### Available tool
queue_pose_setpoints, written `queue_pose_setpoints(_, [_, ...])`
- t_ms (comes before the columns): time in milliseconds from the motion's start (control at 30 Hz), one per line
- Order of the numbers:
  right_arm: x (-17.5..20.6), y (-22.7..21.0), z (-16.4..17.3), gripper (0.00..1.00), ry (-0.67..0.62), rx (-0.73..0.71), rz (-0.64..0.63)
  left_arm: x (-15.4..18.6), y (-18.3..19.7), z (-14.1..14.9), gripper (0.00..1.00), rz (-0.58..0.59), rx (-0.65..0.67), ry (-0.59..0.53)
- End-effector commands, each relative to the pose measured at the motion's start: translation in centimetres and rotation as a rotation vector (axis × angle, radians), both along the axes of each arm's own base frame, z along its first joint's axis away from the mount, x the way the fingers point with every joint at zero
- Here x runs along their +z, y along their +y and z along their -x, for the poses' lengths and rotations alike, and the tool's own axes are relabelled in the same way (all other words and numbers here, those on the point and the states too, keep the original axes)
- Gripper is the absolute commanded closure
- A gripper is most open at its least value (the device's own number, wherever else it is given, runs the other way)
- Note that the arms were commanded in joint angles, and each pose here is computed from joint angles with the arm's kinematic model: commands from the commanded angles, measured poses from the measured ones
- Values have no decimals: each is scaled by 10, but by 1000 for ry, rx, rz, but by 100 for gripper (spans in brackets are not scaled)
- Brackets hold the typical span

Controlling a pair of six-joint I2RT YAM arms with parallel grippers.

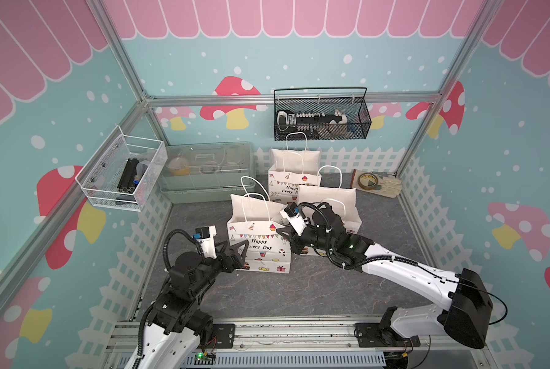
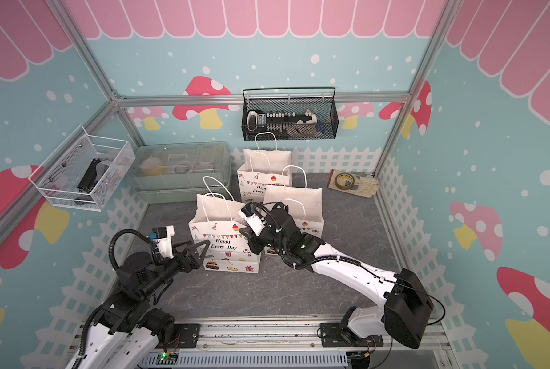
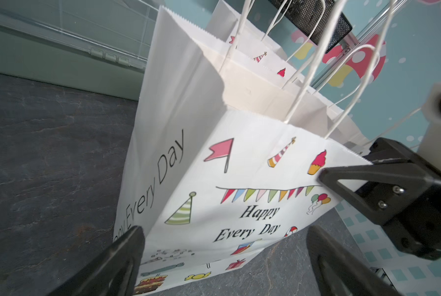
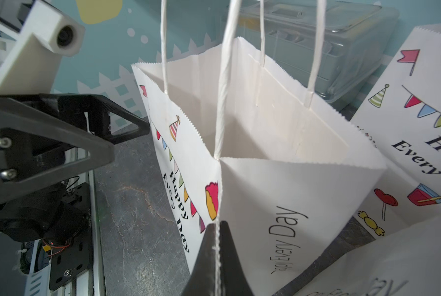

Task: Put away the paper bag
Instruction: Pick up the paper bag from the center of the board, then press the paper bag.

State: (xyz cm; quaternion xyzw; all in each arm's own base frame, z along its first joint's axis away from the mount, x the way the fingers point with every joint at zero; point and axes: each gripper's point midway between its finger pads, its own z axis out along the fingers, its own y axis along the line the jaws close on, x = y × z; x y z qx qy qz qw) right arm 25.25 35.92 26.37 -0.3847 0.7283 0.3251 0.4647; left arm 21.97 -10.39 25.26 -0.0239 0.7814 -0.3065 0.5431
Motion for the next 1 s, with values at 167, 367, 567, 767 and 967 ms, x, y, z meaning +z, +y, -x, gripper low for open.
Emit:
queue_pose_setpoints(167, [58, -4, 12, 100, -35, 41, -60, 52, 30, 29, 1, -69, 95, -48])
queue_pose_setpoints(367, [95, -8, 23, 100, -2, 110, -157, 78, 40, 43, 1, -73, 117, -117])
queue_pose_setpoints(567, [139, -16, 41, 100, -6, 194, -212, 111, 18, 56, 1, -84, -35, -182])
queue_pose_setpoints(767, [174, -34, 60, 100, -17, 254, -266, 138, -13, 73, 1, -61, -246, -225])
queue_pose_setpoints(967, [191, -44, 84, 100, 2, 354, -302, 138, -23, 78, 1, -41, -312, -214])
